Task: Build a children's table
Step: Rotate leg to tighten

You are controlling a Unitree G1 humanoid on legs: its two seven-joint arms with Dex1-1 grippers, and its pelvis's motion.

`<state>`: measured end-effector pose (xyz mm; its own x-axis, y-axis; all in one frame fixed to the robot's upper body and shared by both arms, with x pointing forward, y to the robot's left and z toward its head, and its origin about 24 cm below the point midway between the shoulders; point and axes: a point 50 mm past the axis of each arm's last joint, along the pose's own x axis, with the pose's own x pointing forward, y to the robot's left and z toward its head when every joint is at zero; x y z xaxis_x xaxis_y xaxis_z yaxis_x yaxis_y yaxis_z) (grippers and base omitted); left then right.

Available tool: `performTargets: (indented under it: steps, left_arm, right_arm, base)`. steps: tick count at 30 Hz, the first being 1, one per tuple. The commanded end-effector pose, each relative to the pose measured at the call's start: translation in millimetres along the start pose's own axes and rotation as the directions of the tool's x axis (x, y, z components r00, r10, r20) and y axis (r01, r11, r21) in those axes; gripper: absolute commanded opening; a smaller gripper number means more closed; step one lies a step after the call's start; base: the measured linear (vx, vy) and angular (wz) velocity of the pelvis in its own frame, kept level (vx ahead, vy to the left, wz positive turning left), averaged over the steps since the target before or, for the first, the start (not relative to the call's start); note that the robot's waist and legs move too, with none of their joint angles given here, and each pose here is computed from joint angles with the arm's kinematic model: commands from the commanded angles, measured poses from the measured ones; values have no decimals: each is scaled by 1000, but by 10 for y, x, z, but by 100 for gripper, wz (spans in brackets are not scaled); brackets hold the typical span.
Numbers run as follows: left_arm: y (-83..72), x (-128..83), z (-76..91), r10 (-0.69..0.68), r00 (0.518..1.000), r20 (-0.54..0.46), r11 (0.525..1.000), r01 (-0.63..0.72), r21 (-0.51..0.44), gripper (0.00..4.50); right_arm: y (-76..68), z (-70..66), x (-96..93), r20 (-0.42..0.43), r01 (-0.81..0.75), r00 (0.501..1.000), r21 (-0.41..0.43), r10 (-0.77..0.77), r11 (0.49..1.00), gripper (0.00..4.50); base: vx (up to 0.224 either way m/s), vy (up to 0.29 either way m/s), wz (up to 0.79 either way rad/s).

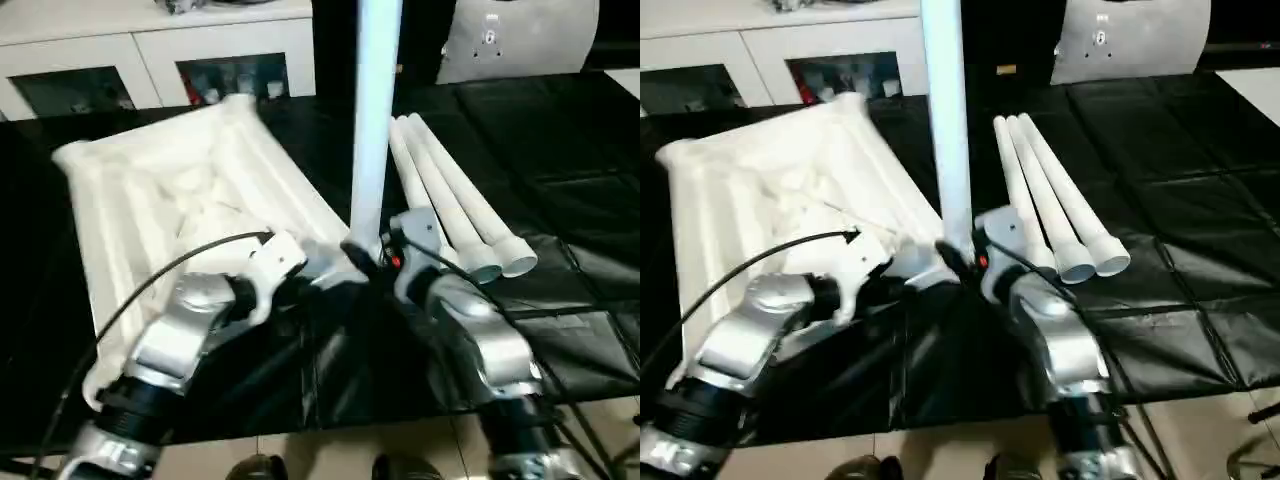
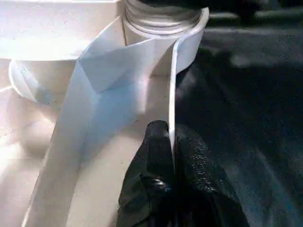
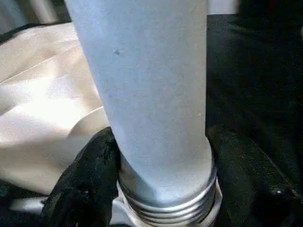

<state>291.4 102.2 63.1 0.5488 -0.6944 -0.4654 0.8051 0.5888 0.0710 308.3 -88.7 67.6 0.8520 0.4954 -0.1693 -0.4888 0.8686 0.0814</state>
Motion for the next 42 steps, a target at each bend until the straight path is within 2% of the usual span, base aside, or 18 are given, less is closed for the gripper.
performTargets:
  steps: [1, 3, 4, 6, 7, 11, 13, 18, 19, 22, 23, 26, 30, 32, 36, 38, 39, 42]
  left_arm:
    - [-174, 79, 261, -27, 994, 104, 998, 21, 56, 0]
    - [-175, 62, 251, -35, 994, 103, 998, 29, 62, 0]
    - [-150, 15, 208, -55, 994, 91, 995, 47, 84, 0]
    - [-142, -8, 193, -67, 994, 88, 994, 58, 97, 0]
    - [-94, -71, 144, -77, 995, 60, 990, 69, 121, 0]
    - [22, -198, 51, -112, 994, 11, 979, 109, 174, 0]
    - [65, -263, -3, -150, 989, -14, 969, 150, 198, 0]
    - [106, -349, -87, -243, 968, -70, 935, 253, 248, 0]
    - [138, -397, -128, -291, 951, -109, 911, 310, 271, 0]
    - [164, -446, -170, -347, 926, -146, 879, 376, 295, 0]
    - [182, -478, -194, -382, 909, -167, 858, 416, 301, 0]
    - [206, -506, -215, -431, 883, -186, 829, 469, 304, 0]
    - [248, -518, -242, -468, 853, -232, 789, 522, 324, 0]
    - [252, -518, -238, -502, 827, -252, 757, 562, 333, 0]
    - [255, -514, -235, -520, 811, -267, 736, 584, 342, 0]
    - [263, -502, -234, -530, 800, -280, 718, 600, 354, 0]
    - [263, -502, -234, -530, 800, -280, 717, 600, 354, 0]
    - [269, -489, -236, -534, 796, -284, 711, 605, 358, 0]
  right_arm:
    - [474, -301, 89, -114, -172, 977, 76, 180, 982, 327]
    - [445, -285, 75, -99, -162, 981, 72, 168, 984, 348]
    - [367, -270, 39, -86, -145, 985, 33, 147, 989, 364]
    - [334, -262, 24, -80, -139, 987, 11, 140, 990, 377]
    - [241, -231, -17, -57, -130, 990, -12, 129, 991, 395]
    - [57, -148, -155, -1, -190, 982, -73, 190, 979, 429]
    - [-35, -114, -254, 18, -244, 969, -102, 247, 964, 447]
    - [-161, -82, -394, -8, -346, 937, -161, 350, 924, 447]
    - [-200, -44, -463, -26, -429, 902, -179, 432, 885, 447]
    - [-208, -22, -523, -66, -527, 849, -186, 525, 829, 447]
    - [-208, -33, -556, -122, -595, 803, -198, 583, 779, 447]
    - [-208, -29, -561, -184, -659, 752, -214, 633, 721, 447]
    - [-212, 24, -522, -210, -704, 710, -227, 672, 673, 447]
    - [-197, 52, -504, -215, -742, 670, -202, 710, 639, 447]
    - [-177, 56, -493, -226, -770, 638, -184, 736, 611, 408]
    - [-145, 25, -499, -250, -800, 600, -164, 760, 577, 396]
    - [-144, 25, -499, -250, -800, 599, -164, 760, 577, 374]
    - [-130, 1, -503, -262, -811, 585, -158, 768, 564, 366]
  base:
    - [53, 2, 2]
    - [57, 0, 2]
    - [63, -7, 3]
    - [60, -10, 2]
    - [0, 0, 0]
    - [0, 0, 0]
    - [0, 0, 0]
    - [0, 0, 0]
    - [0, 0, 0]
    - [0, 0, 0]
    - [0, 0, 0]
    - [0, 0, 0]
    - [0, 0, 0]
    - [0, 0, 0]
    - [0, 0, 0]
    - [0, 0, 0]
    - [0, 0, 0]
    - [0, 0, 0]
